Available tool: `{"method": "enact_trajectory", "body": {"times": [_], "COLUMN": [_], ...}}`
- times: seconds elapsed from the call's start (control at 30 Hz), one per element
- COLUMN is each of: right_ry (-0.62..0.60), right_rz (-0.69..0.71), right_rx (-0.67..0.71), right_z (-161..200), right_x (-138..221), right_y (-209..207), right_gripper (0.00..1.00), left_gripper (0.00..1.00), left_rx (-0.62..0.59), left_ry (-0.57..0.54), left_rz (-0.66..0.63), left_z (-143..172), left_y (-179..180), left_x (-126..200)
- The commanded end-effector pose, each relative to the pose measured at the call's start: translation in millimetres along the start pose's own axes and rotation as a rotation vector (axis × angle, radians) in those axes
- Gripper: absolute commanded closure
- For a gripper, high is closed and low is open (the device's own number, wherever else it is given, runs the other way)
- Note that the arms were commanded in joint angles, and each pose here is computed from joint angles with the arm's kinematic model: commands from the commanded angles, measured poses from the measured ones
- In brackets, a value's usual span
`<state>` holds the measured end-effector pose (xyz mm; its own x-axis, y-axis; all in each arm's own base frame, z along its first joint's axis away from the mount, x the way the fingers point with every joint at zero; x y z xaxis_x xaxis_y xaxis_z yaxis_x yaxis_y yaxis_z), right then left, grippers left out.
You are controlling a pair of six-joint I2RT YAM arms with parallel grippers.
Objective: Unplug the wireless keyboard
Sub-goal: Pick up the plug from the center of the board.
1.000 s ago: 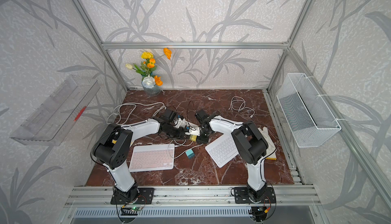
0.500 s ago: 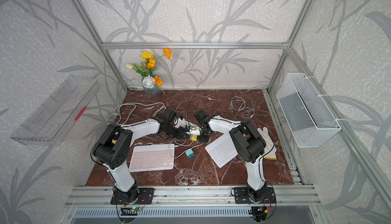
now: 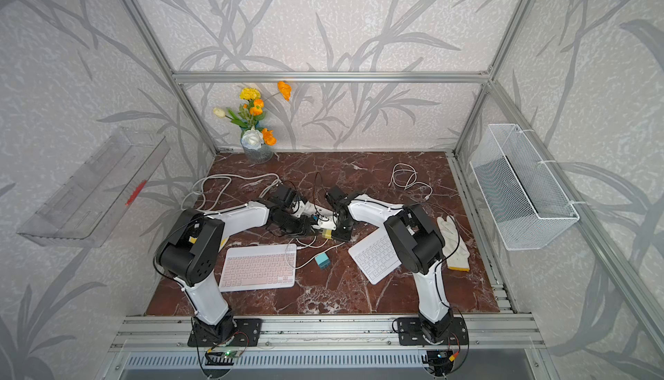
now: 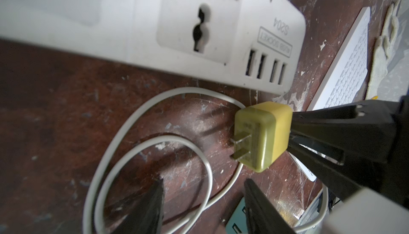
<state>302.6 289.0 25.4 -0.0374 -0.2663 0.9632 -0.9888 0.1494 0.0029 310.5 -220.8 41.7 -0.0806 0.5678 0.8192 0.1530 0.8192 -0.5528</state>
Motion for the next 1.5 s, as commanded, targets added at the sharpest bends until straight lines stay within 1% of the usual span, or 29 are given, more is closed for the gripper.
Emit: {"method": "enact_trajectory", "body": {"times": [0.0,0.2,0.37,0.47,0.53,0.63,0.77,0.87,0.97,1.17,1.23,1.3,1.37,1.47], "right_ry": [-0.076,-0.175,-0.266,-0.330,-0.370,-0.398,-0.455,-0.493,-0.499,-0.514,-0.527,-0.531,-0.525,-0.515], "right_rz": [0.003,0.063,0.115,0.130,0.138,0.142,0.119,0.108,0.100,0.072,0.041,0.036,0.031,0.029], "right_rx": [0.040,0.062,0.059,0.030,0.004,-0.025,-0.076,-0.109,-0.146,-0.220,-0.237,-0.256,-0.260,-0.266], "right_z": [-20,-32,-42,-48,-52,-57,-67,-72,-73,-77,-80,-82,-83,-85], "right_x": [2,34,62,78,89,97,106,109,109,106,103,100,97,94], "right_y": [9,6,3,0,-2,-4,-4,-3,-5,-6,-3,-2,0,2], "right_gripper": [0.87,0.89,0.90,0.90,0.90,0.90,0.90,0.90,0.90,0.90,0.90,0.91,0.91,0.91], "left_gripper": [0.42,0.36,0.33,0.32,0.32,0.32,0.32,0.37,0.44,0.51,0.52,0.53,0.56,0.66], "left_rx": [-0.025,0.007,0.035,0.065,0.099,0.130,0.133,0.144,0.173,0.240,0.244,0.234,0.229,0.242], "left_ry": [-0.025,-0.080,-0.120,-0.158,-0.206,-0.272,-0.310,-0.339,-0.371,-0.458,-0.486,-0.485,-0.460,-0.462], "left_rz": [0.068,0.192,0.286,0.332,0.382,0.457,0.500,0.518,0.515,0.514,0.505,0.508,0.500,0.485], "left_z": [-4,-14,-24,-31,-39,-49,-53,-55,-55,-61,-63,-64,-62,-60], "left_y": [-19,-40,-58,-66,-74,-86,-100,-104,-100,-96,-94,-95,-95,-89], "left_x": [10,31,45,52,57,68,73,78,83,95,99,99,94,91]}}
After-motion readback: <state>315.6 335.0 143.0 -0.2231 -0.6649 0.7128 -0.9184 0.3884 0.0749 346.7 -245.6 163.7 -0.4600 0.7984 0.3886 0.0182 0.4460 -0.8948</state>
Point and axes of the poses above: each gripper's point midway between its finger pads, its own x axis back along the fingers, its own y axis along the line the jaws close on, z = x × y, the point moved 1 cm from there along x, back along the fingers, and after that the axes turned 2 degrees about x, right-handed, at the moved point
